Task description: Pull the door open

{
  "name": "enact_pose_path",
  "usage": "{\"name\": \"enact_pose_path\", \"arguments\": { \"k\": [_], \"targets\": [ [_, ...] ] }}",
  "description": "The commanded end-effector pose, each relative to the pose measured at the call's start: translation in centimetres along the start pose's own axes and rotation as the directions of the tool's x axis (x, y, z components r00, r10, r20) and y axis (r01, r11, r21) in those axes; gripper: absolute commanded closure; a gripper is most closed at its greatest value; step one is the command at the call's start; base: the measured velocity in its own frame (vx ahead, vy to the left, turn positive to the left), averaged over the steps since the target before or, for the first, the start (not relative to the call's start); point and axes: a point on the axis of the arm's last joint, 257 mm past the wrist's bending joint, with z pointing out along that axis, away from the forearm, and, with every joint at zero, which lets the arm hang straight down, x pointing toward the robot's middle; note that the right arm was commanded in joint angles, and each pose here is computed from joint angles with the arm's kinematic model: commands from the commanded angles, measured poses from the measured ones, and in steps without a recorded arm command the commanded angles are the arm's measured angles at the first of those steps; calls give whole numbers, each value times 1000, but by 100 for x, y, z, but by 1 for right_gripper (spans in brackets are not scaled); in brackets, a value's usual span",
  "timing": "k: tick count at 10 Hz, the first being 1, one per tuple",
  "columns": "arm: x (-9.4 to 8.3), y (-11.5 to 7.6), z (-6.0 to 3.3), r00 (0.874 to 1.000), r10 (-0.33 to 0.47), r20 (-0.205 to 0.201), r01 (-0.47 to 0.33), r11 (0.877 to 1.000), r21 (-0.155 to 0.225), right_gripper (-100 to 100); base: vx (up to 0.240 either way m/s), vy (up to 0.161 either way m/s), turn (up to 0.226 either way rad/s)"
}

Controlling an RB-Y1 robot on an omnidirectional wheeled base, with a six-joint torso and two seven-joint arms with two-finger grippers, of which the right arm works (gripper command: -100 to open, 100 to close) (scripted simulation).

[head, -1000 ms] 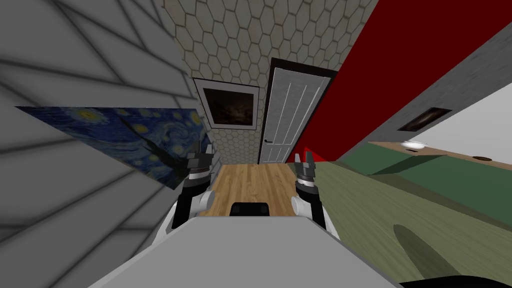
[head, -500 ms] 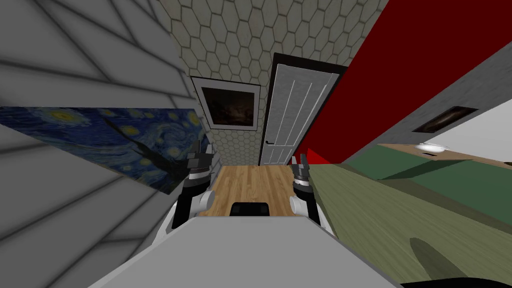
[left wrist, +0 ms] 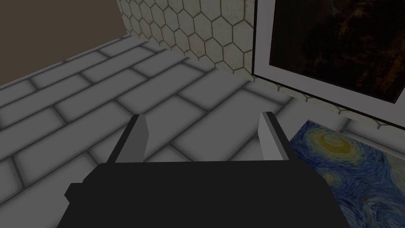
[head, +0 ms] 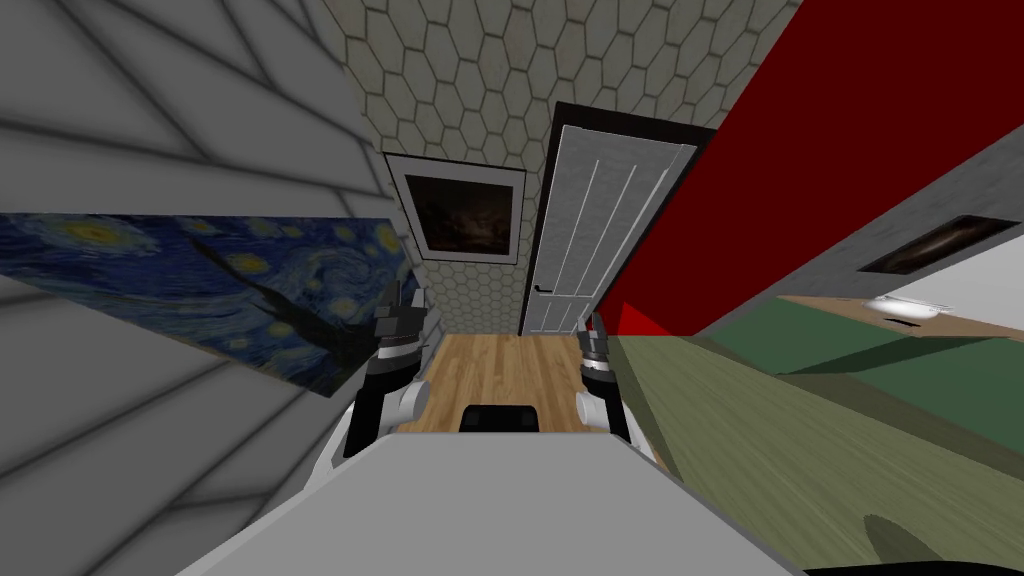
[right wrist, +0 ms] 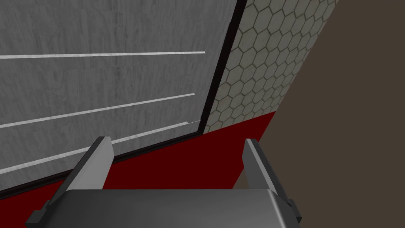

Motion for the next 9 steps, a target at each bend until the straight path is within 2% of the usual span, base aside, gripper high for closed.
{"name": "enact_pose_path", "arguments": {
  "k": [1,9],
  "targets": [
    [-20,-160,-43,1000,6,-2,-6,1000,30,-100,128,-15,50],
    [-51,-876,-268,999,33,-5,-32,987,156,-100,95,-20,53]
  ]
}}
